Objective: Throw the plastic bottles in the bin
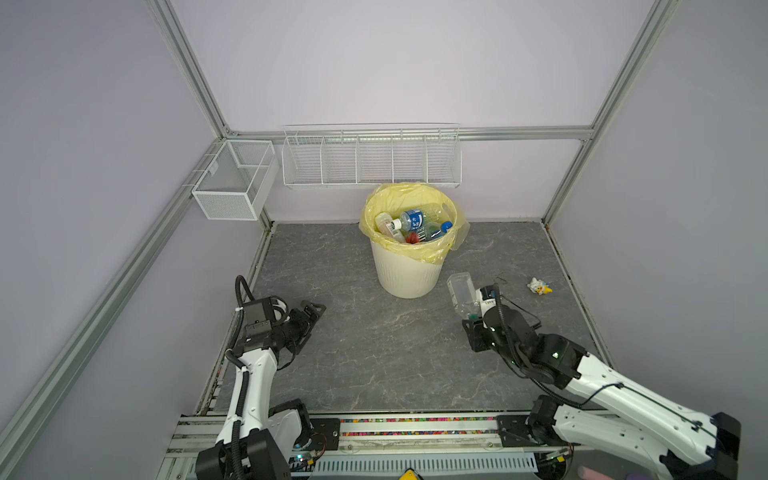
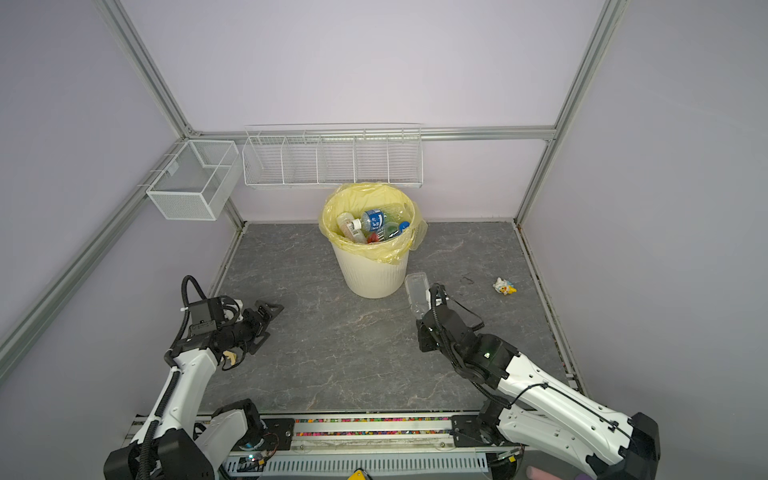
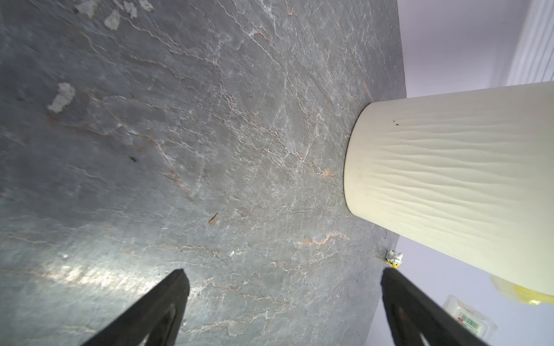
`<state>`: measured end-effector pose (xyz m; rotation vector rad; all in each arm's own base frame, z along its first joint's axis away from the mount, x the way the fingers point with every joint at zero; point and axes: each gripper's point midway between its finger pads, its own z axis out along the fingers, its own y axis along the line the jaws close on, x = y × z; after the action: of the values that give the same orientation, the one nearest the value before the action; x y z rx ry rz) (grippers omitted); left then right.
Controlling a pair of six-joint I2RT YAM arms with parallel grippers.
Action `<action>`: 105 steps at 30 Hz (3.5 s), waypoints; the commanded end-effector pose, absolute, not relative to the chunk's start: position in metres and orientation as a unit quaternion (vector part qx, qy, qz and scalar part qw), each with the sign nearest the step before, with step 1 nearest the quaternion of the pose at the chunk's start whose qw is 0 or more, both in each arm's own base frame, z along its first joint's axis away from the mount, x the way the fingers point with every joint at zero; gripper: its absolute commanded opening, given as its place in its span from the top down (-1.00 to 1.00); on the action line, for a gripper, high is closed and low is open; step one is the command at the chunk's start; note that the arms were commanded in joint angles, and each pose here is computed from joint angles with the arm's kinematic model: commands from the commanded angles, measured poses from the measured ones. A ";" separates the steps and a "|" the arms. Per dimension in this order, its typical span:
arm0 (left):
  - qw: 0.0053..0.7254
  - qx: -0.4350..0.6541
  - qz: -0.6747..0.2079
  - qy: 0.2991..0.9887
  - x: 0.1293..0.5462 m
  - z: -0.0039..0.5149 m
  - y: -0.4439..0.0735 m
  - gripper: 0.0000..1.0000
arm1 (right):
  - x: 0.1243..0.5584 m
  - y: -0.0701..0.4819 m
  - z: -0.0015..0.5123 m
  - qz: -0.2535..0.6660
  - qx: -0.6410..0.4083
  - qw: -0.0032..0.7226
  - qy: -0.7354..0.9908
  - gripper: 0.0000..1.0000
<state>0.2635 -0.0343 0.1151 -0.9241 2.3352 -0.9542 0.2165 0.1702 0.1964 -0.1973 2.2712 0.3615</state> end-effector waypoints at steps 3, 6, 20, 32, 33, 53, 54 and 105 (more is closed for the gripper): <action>0.225 -0.329 -0.352 0.847 0.262 0.114 -0.036 -1.00 | 0.218 0.167 0.245 0.158 -0.080 0.437 0.882 0.60; 0.229 -0.328 -0.352 0.846 0.262 0.116 -0.036 -1.00 | 0.220 0.170 0.263 0.168 -0.087 0.452 0.872 0.60; 0.239 -0.328 -0.363 0.839 0.263 0.126 -0.037 -0.99 | 0.234 0.195 0.320 0.188 -0.121 0.481 0.848 0.57; 0.242 -0.328 -0.361 0.839 0.265 0.127 -0.036 -1.00 | 0.239 0.206 0.331 0.210 -0.121 0.491 0.837 0.57; 0.242 -0.328 -0.361 0.839 0.265 0.127 -0.036 -1.00 | 0.242 0.211 0.336 0.209 -0.125 0.491 0.836 0.57; 0.262 -0.324 -0.372 0.829 0.261 0.144 -0.039 -0.99 | 0.389 0.281 0.409 0.240 -0.152 0.492 0.823 -0.77; 0.264 -0.324 -0.371 0.829 0.262 0.144 -0.038 -0.99 | 0.383 0.276 0.413 0.244 -0.147 0.498 0.819 -0.76; 0.520 -0.199 -0.037 0.830 0.332 0.193 0.004 -1.00 | 0.335 0.031 0.221 0.032 0.080 0.560 0.824 -0.77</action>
<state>0.3209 -0.0117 0.1745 -0.4862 2.1342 -0.1859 0.3341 0.0483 0.2193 0.1483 2.0198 0.1662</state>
